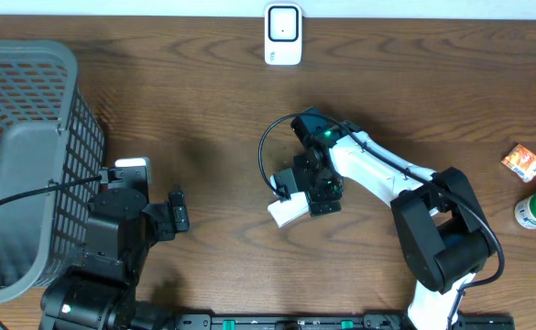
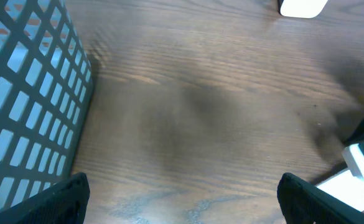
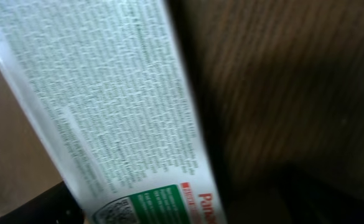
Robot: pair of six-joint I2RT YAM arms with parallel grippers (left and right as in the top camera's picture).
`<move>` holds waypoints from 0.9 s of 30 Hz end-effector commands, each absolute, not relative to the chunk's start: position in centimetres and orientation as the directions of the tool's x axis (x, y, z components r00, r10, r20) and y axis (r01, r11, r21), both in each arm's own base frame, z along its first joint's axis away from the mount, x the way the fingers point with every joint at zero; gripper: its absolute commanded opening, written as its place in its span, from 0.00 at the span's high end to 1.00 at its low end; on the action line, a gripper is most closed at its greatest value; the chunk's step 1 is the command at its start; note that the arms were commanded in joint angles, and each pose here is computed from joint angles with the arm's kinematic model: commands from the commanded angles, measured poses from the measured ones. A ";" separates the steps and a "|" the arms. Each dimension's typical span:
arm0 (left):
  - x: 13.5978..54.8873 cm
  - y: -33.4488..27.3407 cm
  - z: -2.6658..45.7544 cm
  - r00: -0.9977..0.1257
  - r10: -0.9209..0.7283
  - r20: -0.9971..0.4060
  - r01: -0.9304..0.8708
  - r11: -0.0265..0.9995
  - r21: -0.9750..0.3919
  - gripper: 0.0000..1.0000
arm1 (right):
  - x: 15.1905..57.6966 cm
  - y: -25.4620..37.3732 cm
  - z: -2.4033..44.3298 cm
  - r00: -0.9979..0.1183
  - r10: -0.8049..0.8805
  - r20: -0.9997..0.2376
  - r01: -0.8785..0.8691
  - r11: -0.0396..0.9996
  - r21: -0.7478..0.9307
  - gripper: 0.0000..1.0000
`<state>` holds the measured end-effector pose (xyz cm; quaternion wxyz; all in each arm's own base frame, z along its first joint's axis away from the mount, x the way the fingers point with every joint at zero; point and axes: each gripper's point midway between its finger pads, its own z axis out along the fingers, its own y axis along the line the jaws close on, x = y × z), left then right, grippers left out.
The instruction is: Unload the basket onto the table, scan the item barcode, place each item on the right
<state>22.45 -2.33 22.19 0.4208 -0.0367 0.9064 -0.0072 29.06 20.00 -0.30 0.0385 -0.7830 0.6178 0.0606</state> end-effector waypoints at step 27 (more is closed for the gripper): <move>22.5 -2.0 22.5 -0.635 -0.081 -0.769 -0.078 0.996 -0.040 0.04 | 25.0 20.0 -3.5 0.123 -0.985 -0.121 -0.970 -0.145 0.193 0.04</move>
